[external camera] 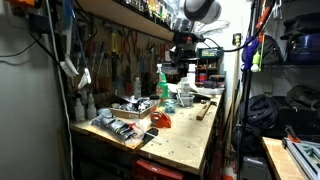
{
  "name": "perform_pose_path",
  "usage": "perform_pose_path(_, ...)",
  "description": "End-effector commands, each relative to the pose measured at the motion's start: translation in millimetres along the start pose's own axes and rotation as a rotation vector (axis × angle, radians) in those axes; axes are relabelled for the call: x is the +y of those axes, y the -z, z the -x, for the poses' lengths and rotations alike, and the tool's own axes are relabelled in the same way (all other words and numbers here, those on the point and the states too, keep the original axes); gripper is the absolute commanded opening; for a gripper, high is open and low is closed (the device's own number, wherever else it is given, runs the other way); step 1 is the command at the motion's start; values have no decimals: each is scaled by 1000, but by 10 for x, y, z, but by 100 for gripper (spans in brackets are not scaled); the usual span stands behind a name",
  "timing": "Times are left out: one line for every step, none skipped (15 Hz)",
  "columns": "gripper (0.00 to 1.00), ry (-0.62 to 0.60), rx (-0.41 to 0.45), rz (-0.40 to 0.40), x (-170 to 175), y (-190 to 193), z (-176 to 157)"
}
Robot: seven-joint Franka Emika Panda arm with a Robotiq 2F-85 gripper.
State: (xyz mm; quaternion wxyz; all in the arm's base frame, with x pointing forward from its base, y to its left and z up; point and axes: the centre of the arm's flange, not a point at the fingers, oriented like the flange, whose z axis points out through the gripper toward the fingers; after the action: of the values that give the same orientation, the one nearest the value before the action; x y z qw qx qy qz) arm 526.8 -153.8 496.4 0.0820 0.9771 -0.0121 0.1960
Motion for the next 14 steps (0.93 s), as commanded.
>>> perform_pose_path(1,-106,-166,62,821,-318,578)
perform_pose_path(1,-125,-216,51,936,-377,706)
perform_pose_path(1,-158,-240,15,1007,-447,800)
perform_pose_path(1,-133,-185,43,945,-343,652)
perform_pose_path(3,-145,-199,43,1029,-384,724)
perform_pose_path(3,-146,-197,45,1037,-383,720)
perform_pose_path(3,-140,-193,44,1009,-372,693)
perform_pose_path(3,-134,-189,43,974,-360,662)
perform_pose_path(1,-129,-186,43,953,-352,641)
perform_pose_path(1,-180,-181,89,944,-348,601)
perform_pose_path(1,-242,-168,140,1032,-355,556)
perform_pose_path(1,-292,-182,171,1142,-349,525)
perform_pose_path(1,-277,-169,189,1106,-287,476)
perform_pose_path(3,-245,-169,136,1085,-291,553)
